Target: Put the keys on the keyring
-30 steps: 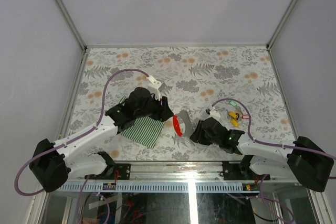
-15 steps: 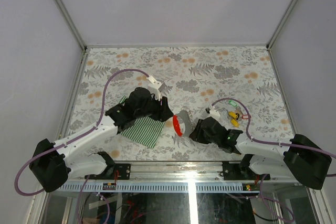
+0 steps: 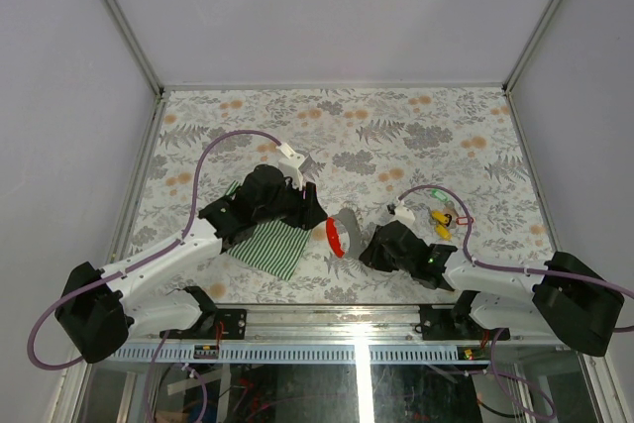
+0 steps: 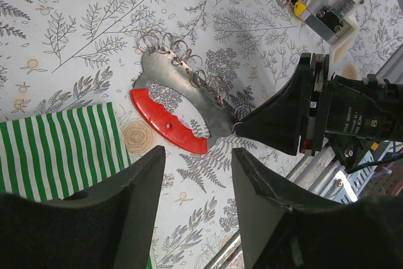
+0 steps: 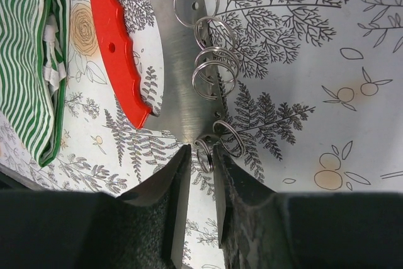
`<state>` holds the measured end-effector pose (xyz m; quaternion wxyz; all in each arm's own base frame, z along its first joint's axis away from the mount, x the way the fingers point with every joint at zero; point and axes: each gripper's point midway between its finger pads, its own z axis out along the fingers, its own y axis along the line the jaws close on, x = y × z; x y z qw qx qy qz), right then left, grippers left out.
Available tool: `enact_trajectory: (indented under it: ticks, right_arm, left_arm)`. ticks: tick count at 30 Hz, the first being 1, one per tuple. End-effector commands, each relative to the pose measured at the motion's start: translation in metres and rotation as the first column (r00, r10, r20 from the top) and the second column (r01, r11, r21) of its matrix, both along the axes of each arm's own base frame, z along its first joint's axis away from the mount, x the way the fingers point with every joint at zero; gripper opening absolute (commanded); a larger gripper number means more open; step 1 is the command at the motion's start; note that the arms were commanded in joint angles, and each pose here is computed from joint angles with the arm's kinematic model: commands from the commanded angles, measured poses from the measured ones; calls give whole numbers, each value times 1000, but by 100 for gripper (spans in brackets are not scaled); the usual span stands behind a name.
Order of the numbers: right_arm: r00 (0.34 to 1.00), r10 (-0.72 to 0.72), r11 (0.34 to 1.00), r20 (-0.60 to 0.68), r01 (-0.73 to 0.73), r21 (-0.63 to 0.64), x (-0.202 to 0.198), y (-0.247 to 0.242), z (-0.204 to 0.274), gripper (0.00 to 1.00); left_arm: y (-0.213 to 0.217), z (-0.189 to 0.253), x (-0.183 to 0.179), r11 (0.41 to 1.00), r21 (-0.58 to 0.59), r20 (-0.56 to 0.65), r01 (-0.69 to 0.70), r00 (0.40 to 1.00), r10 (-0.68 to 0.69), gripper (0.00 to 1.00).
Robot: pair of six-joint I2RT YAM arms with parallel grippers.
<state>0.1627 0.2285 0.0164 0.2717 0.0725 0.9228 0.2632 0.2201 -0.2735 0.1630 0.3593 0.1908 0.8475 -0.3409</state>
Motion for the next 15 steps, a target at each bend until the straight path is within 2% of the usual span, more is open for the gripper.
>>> enact_trajectory:
  ticks: [1, 3, 8, 12, 15]
  right_arm:
    - [1000, 1, 999, 25, 0, -44, 2, -6, -4, 24]
    - [999, 4, 999, 35, -3, -39, 3, -6, -1, 20]
    - [994, 57, 998, 92, -54, -26, 6, 0, 13, 0]
    - [966, 149, 988, 212, -138, -69, 17, 5, 45, 0]
    - [914, 251, 967, 319, -224, -119, 24, 10, 77, 0]
  left_arm:
    - [-4, 18, 6, 1000, -25, 47, 9, 999, -7, 48]
    - [-4, 19, 7, 1000, -26, 50, 9, 999, -7, 48]
    - [-4, 25, 6, 999, -30, 63, 16, 998, -14, 48]
    - [-4, 40, 6, 998, -50, 102, 26, 995, -21, 48]
    - [-6, 59, 6, 996, -79, 149, 47, 988, -35, 49]
